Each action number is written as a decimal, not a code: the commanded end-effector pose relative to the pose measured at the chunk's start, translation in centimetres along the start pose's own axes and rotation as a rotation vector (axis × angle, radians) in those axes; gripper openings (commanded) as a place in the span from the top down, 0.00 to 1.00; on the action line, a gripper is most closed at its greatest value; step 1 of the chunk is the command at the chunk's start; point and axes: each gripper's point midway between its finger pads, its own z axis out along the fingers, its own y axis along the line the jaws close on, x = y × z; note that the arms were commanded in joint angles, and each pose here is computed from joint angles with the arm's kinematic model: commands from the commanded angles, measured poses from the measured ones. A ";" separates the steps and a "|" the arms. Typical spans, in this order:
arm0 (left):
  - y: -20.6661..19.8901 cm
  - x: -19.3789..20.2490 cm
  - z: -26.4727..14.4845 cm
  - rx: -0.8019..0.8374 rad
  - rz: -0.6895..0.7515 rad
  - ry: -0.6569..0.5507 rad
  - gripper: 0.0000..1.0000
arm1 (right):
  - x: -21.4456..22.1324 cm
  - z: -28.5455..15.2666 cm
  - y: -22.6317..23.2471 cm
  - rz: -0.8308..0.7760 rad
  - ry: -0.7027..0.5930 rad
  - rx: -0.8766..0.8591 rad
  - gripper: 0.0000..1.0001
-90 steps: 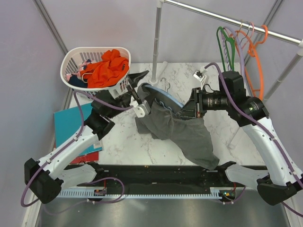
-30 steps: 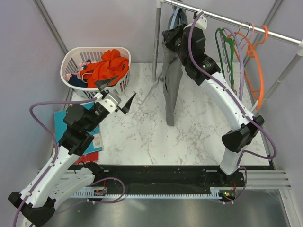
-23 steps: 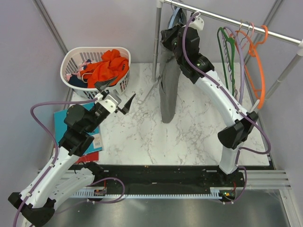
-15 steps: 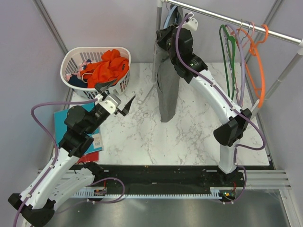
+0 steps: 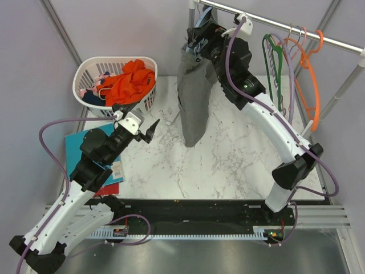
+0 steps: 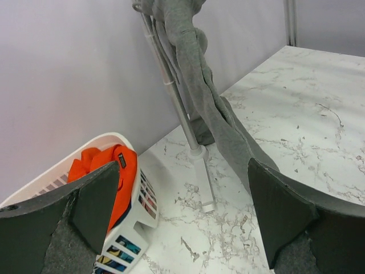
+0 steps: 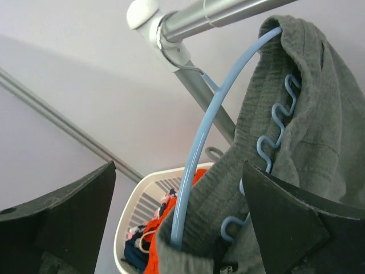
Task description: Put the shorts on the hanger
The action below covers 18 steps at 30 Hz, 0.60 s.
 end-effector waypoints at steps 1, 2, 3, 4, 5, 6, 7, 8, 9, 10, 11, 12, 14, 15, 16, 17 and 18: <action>1.2 1.2 -0.8 -0.079 -0.083 0.070 0.01 | -4.8 -4.1 2.6 -0.050 -0.047 -0.117 0.02; 1.7 1.2 -1.0 -0.100 -0.112 0.082 0.01 | -4.1 -4.6 2.2 -0.073 -0.021 -0.124 0.02; 1.9 1.2 -1.2 -0.105 -0.131 0.095 0.01 | -5.3 -6.0 3.0 -0.078 -0.020 -0.169 0.02; 2.1 1.4 -1.3 -0.108 -0.149 0.113 0.01 | -5.2 -6.7 3.0 -0.113 -0.006 -0.183 0.02; 2.5 1.8 -1.8 -0.124 -0.186 0.161 0.01 | -3.8 -7.3 2.2 -0.143 0.033 -0.184 0.02; 2.6 2.5 -1.7 -0.123 -0.202 0.206 0.01 | -5.2 -8.9 2.4 -0.146 0.024 -0.202 0.02; 2.6 3.0 -2.1 -0.123 -0.214 0.243 0.01 | -4.7 -9.6 1.7 -0.161 0.044 -0.192 0.02; 3.0 3.6 -2.7 -0.141 -0.233 0.288 0.01 | -2.8 -10.2 0.1 -0.209 0.087 -0.178 0.02; 3.3 4.1 -3.2 -0.154 -0.241 0.316 0.01 | -3.8 -11.9 0.1 -0.222 0.077 -0.197 0.02; 2.4 4.2 -3.4 -0.091 -0.248 0.326 0.01 | -3.2 -12.8 -0.3 -0.240 0.106 -0.208 0.02; 2.3 5.2 -4.3 -0.074 -0.236 0.383 0.01 | -1.3 -13.5 -1.8 -0.299 0.155 -0.205 0.02; 1.8 5.6 -4.6 -0.045 -0.238 0.402 0.01 | -2.2 -15.3 -1.5 -0.312 0.149 -0.244 0.02; 2.1 6.9 -5.6 -0.044 -0.227 0.470 0.01 | 0.4 -17.2 -3.0 -0.359 0.235 -0.273 0.02; 1.5 8.1 -6.6 -0.023 -0.232 0.537 0.01 | 0.3 -18.7 -3.5 -0.397 0.250 -0.292 0.02; 1.4 8.9 -7.0 -0.023 -0.229 0.578 0.01 | 1.0 -19.5 -4.1 -0.416 0.280 -0.299 0.02; 1.6 9.7 -7.7 -0.029 -0.218 0.615 0.01 | 2.7 -20.5 -5.2 -0.440 0.341 -0.305 0.02; 1.4 10.4 -8.2 -0.023 -0.211 0.651 0.01 | 2.7 -21.5 -5.8 -0.478 0.353 -0.312 0.02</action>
